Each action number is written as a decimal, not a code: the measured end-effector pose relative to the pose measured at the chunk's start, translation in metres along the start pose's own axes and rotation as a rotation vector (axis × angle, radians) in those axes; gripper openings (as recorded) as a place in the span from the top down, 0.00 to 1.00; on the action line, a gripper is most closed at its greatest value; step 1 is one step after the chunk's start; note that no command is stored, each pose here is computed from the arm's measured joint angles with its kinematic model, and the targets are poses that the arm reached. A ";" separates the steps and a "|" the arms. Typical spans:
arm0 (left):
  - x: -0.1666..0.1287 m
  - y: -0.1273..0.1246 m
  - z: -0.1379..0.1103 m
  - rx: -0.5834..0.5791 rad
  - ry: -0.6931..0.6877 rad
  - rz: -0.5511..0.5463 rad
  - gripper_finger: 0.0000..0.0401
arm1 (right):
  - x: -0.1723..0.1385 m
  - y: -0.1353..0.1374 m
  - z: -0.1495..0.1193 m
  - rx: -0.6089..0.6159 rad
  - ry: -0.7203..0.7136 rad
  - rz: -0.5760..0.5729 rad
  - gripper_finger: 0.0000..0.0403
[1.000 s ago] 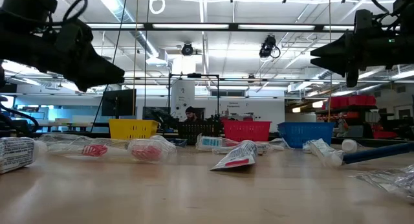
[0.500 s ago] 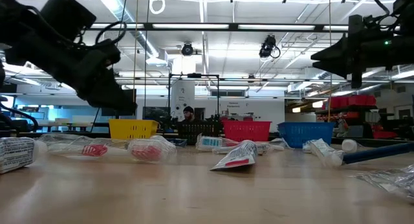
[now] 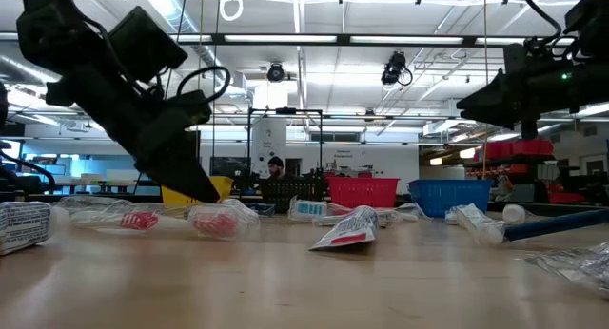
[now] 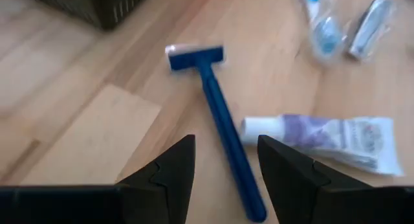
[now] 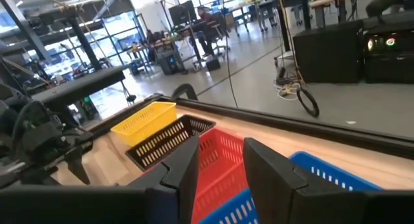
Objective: Pick & Place Travel size toiletries
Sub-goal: Put the blue shaver into the yellow basket
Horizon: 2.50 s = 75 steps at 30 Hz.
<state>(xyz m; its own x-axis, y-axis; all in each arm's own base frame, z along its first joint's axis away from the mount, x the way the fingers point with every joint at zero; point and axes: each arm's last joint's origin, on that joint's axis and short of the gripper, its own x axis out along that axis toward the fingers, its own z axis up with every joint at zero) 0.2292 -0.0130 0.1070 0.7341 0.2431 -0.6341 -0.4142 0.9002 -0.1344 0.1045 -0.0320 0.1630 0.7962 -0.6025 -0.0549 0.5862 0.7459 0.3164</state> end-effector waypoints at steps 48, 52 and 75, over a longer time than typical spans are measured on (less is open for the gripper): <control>-0.017 0.015 0.015 -0.112 -0.069 0.126 0.85 | 0.000 0.000 -0.001 -0.002 0.005 -0.001 0.68; -0.033 0.016 0.022 -0.133 -0.074 0.079 0.87 | 0.000 0.000 -0.001 -0.002 0.005 -0.001 0.68; -0.046 0.089 0.037 -0.339 -0.142 0.549 0.85 | 0.000 0.000 -0.001 -0.002 0.005 -0.001 0.68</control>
<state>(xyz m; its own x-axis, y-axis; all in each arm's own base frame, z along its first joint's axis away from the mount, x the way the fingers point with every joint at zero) 0.1787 0.0691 0.1528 0.4222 0.7003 -0.5756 -0.8780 0.4738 -0.0676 0.1049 -0.0320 0.1625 0.7966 -0.6015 -0.0603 0.5871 0.7459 0.3144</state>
